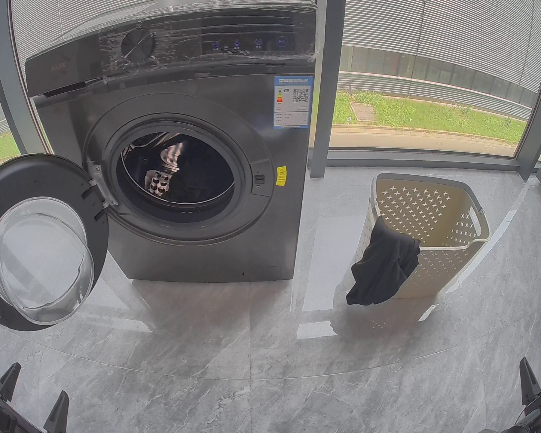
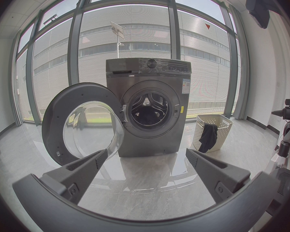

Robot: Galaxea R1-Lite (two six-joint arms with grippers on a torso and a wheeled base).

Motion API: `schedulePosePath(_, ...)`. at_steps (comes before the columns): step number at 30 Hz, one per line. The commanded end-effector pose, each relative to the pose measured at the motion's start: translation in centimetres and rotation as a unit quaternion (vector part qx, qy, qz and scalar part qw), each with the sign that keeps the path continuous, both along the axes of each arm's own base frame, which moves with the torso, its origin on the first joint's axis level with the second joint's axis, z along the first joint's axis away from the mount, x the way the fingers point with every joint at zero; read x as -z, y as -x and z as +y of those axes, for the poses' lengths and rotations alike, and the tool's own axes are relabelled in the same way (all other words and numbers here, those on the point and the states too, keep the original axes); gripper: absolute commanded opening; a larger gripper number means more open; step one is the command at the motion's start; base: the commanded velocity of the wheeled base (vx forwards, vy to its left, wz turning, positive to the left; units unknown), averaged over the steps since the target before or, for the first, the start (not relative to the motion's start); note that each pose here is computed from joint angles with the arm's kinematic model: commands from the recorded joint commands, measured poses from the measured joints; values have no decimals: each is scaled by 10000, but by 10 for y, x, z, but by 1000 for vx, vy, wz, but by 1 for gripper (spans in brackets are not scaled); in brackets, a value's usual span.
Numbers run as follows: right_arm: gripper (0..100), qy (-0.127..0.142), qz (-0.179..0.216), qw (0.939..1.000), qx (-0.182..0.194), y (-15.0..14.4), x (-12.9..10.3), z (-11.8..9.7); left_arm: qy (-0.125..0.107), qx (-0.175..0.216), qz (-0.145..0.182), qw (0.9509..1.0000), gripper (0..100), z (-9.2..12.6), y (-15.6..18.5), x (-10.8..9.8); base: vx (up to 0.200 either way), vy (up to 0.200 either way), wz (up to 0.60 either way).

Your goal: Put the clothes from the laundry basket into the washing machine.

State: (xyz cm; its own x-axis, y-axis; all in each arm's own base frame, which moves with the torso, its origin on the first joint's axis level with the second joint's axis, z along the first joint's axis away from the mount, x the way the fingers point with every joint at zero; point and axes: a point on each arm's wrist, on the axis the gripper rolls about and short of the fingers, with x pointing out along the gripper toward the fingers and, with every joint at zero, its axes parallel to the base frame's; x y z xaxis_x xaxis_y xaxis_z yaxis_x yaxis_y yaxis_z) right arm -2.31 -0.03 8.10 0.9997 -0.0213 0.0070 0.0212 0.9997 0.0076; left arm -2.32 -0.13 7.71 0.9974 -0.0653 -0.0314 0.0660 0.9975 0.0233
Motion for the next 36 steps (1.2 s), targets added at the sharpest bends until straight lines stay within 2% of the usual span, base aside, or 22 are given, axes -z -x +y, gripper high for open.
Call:
schedulePosePath(1,100,-1,20,10000,1,0,5,0,-4,3,11,10000,100,0,0,5,0,-200,0)
schedulePosePath(14,100,-1,20,10000,1,0,5,0,19,3,13,10000,100,0,0,5,0,-200,0)
schedulePosePath(36,100,6,20,10000,1,0,5,0,19,-5,13,10000,100,0,0,5,0,-9,0)
